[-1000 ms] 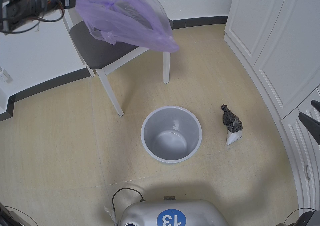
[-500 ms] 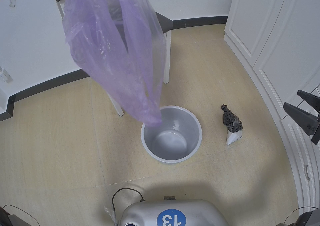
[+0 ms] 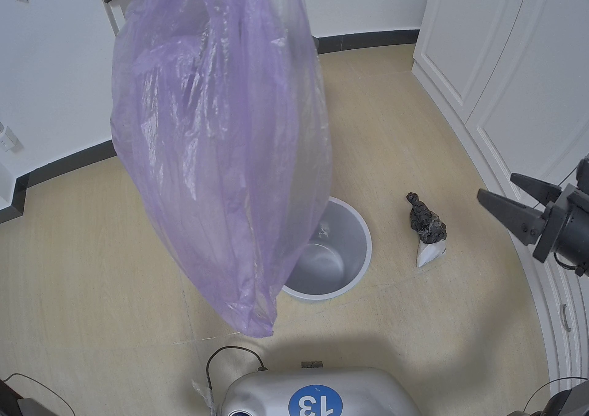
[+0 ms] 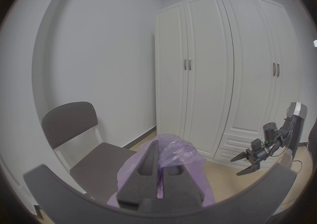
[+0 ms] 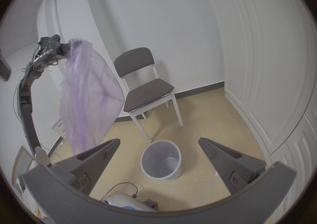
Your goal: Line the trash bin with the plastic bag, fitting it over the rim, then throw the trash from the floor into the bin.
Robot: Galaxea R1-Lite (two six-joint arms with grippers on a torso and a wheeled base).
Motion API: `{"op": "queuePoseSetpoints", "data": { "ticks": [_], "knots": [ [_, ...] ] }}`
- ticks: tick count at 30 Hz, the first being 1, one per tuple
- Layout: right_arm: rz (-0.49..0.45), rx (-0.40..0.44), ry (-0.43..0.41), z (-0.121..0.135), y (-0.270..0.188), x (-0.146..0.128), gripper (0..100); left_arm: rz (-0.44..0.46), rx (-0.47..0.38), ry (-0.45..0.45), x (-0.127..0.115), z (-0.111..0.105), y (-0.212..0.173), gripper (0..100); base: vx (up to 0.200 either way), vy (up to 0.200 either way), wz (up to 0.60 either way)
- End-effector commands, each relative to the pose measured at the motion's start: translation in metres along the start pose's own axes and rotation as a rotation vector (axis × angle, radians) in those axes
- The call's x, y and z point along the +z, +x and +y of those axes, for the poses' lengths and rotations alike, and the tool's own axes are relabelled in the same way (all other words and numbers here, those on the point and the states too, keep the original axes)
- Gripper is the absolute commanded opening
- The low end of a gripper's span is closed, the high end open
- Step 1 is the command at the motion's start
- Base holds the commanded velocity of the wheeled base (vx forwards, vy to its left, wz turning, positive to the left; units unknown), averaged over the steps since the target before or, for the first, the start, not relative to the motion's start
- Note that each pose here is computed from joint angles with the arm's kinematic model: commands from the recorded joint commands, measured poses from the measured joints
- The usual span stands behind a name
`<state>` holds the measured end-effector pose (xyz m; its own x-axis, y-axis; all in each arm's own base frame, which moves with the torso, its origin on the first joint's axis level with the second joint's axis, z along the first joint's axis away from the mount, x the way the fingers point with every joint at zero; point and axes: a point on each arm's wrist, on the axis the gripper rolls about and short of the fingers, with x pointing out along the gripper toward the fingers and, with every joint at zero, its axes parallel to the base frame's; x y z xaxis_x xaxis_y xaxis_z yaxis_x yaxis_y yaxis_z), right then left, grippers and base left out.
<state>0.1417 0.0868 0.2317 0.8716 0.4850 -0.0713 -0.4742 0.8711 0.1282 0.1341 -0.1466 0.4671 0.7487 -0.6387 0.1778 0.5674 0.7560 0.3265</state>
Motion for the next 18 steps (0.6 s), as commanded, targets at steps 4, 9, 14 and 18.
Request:
{"op": "queuePoseSetpoints", "data": {
  "ticks": [4, 9, 14, 18],
  "knots": [
    [0.108, 0.061, 0.032, 0.019, 0.019, -0.024, 100, -0.005, -0.022, -0.004, 0.002, -0.005, -0.001, 0, 0.000, 0.000, 0.00],
    [0.141, 0.133, 0.031, 0.049, 0.019, -0.032, 100, 0.012, 0.014, -0.003, 0.001, -0.004, -0.002, 0, 0.000, 0.000, 0.00],
    [0.169, 0.148, 0.031, 0.078, 0.031, -0.042, 100, 0.040, 0.010, 0.003, 0.000, -0.002, -0.008, 0, 0.000, 0.000, 0.00],
    [0.196, 0.153, 0.021, 0.086, 0.043, -0.054, 100, 0.051, 0.007, 0.005, -0.001, -0.002, -0.008, 0, 0.000, 0.000, 0.00]
  ]
}}
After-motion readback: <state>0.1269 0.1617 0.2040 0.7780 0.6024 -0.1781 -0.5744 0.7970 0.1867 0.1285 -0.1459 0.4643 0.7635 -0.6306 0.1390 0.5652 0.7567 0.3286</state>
